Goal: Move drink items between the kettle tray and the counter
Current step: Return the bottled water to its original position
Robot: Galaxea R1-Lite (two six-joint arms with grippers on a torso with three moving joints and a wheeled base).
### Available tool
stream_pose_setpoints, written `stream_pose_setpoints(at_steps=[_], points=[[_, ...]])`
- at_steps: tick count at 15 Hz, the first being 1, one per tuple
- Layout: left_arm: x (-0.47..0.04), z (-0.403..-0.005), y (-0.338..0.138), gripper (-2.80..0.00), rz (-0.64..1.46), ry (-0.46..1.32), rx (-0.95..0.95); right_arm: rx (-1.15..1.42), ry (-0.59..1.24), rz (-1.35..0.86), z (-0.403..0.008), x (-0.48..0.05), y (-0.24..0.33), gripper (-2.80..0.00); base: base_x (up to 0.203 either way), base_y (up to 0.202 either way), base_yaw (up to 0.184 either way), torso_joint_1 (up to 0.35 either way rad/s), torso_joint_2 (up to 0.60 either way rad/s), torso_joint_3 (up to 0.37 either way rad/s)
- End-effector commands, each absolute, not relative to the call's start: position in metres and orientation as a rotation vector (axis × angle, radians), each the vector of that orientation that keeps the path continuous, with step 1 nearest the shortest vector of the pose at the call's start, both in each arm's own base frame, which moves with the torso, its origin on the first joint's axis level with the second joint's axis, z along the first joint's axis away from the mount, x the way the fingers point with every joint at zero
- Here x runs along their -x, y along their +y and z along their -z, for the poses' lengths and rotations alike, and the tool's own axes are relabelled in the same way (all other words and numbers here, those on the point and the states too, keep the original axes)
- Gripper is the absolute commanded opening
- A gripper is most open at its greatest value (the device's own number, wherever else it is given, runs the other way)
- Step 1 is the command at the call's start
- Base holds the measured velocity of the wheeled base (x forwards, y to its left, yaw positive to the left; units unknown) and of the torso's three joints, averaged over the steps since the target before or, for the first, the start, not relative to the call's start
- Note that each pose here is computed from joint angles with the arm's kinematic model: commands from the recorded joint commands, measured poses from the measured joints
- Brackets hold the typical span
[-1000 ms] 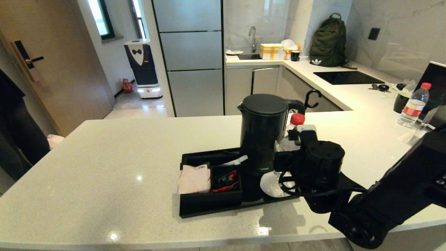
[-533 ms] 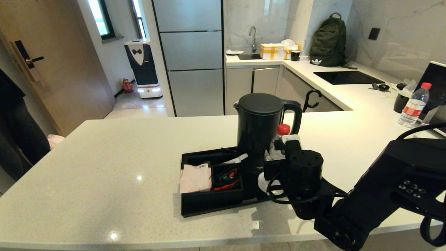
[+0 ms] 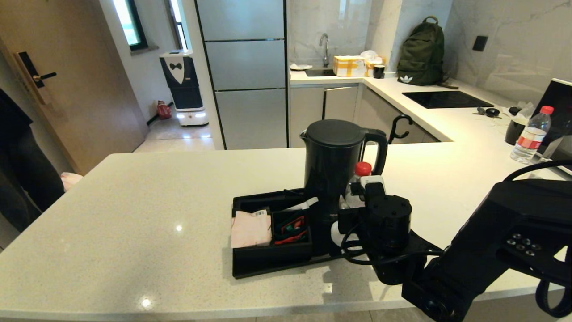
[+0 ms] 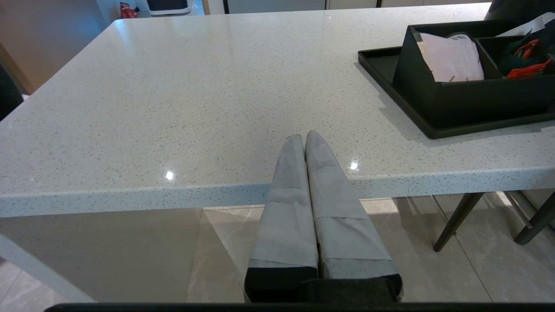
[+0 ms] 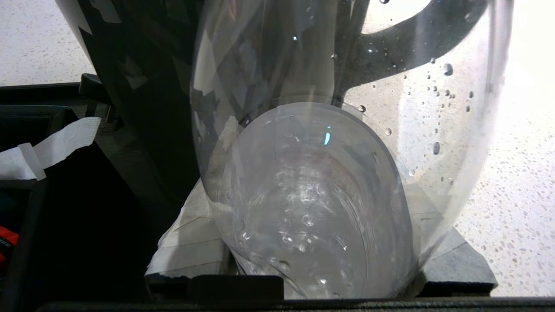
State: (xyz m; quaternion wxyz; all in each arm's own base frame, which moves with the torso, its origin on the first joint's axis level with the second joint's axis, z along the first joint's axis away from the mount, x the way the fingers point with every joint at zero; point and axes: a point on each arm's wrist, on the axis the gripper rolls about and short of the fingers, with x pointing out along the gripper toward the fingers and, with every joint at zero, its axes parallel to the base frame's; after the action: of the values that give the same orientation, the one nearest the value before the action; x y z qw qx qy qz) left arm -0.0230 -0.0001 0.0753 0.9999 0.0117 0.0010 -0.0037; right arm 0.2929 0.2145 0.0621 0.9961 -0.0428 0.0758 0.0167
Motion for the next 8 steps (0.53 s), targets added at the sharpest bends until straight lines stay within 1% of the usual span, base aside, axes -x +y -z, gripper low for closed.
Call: stream_pose_setpoints(at_steps=[1,8], points=[[0.0229,-0.0754,-0.0001,-2.80,0.008,0.003,-0.025,0.084,0.148,-0.030,-0.0631,-0.2924,0.2141,-2.80,0.000,0.000,0.000,0.000,0.00,0.000],[0.0229,-0.0754,-0.0001,-2.80,0.008,0.003,-0.023,0.082,0.146,-0.016,-0.0640,-0.2916,0.2131,-2.80,0.000,0.000,0.000,0.000,0.00,0.000]])
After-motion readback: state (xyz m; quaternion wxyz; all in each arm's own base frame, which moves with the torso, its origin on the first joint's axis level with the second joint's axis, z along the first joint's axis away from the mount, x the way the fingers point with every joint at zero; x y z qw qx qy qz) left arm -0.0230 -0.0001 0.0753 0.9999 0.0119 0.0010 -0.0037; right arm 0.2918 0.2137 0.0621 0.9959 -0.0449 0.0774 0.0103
